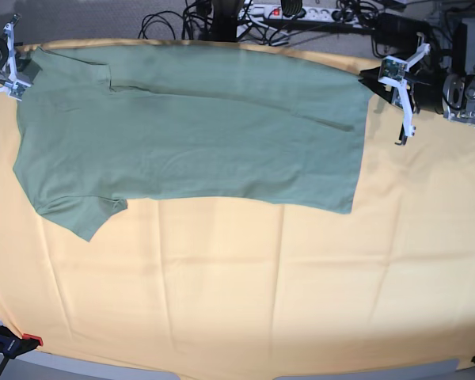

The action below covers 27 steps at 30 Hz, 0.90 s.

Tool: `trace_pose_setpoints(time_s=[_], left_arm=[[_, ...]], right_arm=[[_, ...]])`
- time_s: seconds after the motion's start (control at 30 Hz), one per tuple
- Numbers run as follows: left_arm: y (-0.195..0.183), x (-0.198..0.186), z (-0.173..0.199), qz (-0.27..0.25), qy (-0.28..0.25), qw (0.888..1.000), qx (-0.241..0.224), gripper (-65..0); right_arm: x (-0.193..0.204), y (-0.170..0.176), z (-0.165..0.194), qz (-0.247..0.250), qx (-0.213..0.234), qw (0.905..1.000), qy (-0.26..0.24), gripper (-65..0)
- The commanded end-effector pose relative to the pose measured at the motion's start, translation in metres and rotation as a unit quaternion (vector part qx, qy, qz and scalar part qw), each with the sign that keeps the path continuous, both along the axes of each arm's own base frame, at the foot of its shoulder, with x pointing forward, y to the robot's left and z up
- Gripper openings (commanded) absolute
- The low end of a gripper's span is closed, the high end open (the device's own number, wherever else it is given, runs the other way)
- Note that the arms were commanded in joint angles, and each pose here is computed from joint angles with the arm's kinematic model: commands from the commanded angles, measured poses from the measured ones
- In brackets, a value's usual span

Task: Fold the T-shirt properly

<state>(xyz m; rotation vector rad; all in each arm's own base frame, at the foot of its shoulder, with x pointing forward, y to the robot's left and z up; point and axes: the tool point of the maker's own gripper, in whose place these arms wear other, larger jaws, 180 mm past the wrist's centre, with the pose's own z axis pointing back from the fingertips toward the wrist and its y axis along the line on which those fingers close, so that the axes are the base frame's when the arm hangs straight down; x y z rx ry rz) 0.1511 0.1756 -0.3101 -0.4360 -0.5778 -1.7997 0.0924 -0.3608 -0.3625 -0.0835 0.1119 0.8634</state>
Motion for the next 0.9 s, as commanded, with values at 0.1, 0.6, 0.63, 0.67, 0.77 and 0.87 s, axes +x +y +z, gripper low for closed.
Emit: trace_pose_setpoints(time_s=[0.1, 0.6, 0.63, 0.67, 0.77, 0.87], left_arm=[[-0.004, 0.003, 0.015, 0.022, 0.015, 0.999, -0.026, -44.7], [-0.01, 0.059, 0.059, 0.129, 0.0, 0.989, -0.068, -29.2], [-0.012, 0.062, 0.063, 0.132, -0.001, 0.988, -0.074, -29.2], [-0.012, 0.065, 0.066, 0.141, -0.001, 0.987, -0.081, -29.2], [-0.012, 0.098, 0.076, 0.224, -0.027, 0.966, -0.125, -29.2], [0.006, 0.149, 0.078, 0.344, -0.082, 0.922, -0.158, -29.2]], right_arm=[[0.006, -0.008, 0.008, 0.007, -0.017, 0.9998, -0.001, -52.3], [0.068, 0.012, 0.086, -0.009, 0.041, 0.9913, -0.125, -32.8], [0.075, 0.009, 0.096, -0.017, 0.043, 0.9885, -0.144, -32.8], [0.081, 0.006, 0.105, -0.023, 0.044, 0.9855, -0.162, -32.8], [0.094, 0.002, 0.128, -0.039, 0.054, 0.9765, -0.205, -32.8], [0.1, 0.005, 0.138, -0.045, 0.075, 0.9703, -0.226, -32.8]])
